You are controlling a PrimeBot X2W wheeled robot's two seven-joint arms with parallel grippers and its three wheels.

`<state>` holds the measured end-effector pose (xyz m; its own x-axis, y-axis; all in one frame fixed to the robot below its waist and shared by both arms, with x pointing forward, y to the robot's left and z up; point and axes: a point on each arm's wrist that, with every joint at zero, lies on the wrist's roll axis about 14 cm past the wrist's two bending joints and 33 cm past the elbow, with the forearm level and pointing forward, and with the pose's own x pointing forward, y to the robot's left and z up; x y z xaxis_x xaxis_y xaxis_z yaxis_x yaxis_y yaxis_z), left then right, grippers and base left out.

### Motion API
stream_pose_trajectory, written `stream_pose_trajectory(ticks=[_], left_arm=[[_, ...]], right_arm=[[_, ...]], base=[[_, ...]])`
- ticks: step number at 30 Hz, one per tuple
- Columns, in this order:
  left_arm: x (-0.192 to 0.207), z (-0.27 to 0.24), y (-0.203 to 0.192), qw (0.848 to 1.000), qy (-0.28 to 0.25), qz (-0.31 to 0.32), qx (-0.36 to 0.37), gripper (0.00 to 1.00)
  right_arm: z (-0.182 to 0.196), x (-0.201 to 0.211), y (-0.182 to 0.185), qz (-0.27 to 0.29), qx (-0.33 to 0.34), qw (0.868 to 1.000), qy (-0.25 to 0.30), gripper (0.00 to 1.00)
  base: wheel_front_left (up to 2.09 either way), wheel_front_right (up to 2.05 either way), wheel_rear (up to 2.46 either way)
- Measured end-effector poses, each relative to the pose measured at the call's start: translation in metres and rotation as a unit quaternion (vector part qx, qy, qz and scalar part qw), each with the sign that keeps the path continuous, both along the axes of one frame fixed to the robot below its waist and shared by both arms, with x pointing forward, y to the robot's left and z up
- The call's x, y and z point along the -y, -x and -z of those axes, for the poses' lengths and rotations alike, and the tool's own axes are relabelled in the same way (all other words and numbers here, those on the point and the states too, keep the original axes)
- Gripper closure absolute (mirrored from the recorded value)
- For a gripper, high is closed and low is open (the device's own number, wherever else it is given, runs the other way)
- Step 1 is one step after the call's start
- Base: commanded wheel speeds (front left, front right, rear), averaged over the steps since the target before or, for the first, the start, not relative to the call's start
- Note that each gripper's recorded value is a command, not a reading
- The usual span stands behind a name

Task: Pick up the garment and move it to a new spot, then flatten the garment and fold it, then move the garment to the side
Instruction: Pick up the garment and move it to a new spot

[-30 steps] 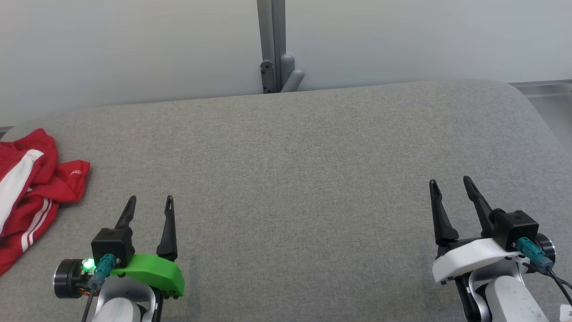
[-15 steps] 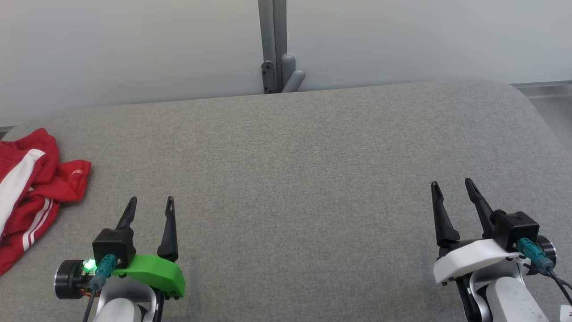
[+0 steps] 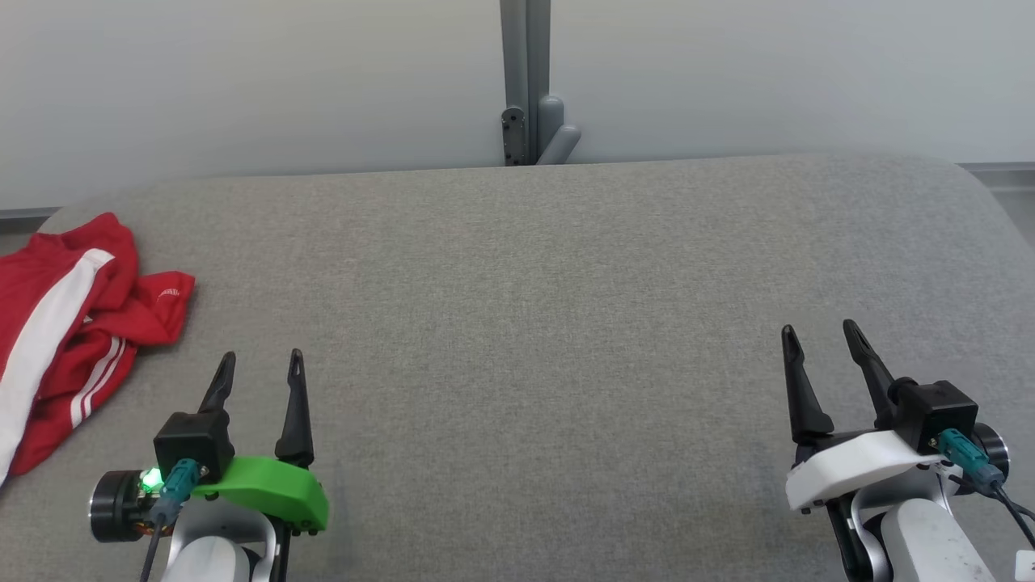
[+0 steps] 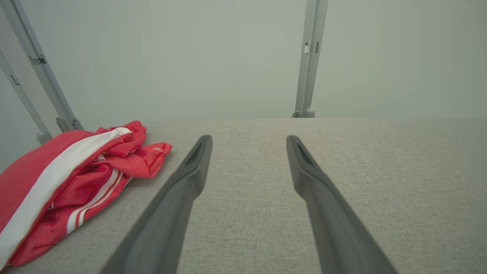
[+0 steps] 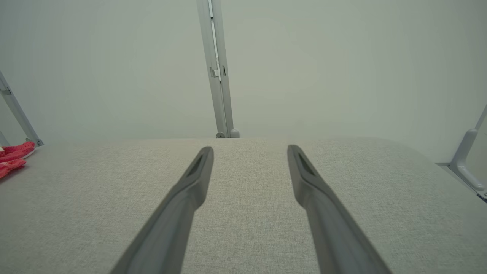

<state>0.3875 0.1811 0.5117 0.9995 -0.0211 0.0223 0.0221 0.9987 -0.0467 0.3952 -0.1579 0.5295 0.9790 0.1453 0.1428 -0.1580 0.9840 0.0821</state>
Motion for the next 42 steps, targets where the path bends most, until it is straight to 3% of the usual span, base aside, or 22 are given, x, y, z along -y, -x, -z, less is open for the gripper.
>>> stream_pose_trajectory(ticks=[11, 24, 32, 42], left_arm=[[-0.069, -0.011, 0.028, 0.994, 0.004, -0.104, 0.019, 0.00], [-0.140, -0.013, 0.089, 0.975, 0.000, -0.221, 0.025, 0.00], [-0.160, -0.016, 0.115, 0.966, -0.001, -0.258, 0.028, 0.00], [-0.163, -0.017, 0.120, 0.964, -0.002, -0.265, 0.029, 0.00]], right_arm=[[-0.012, -0.059, -0.018, -0.081, 0.019, 0.997, 0.000, 0.00], [-0.016, -0.147, -0.025, -0.196, 0.024, 0.980, -0.005, 0.00], [-0.020, -0.179, -0.024, -0.234, 0.029, 0.972, -0.009, 0.00], [-0.019, -0.183, -0.024, -0.240, 0.027, 0.970, -0.009, 0.00]], base=[[0.00, 0.00, 0.00], [0.00, 0.00, 0.00], [0.00, 0.00, 0.00], [0.00, 0.00, 0.00]])
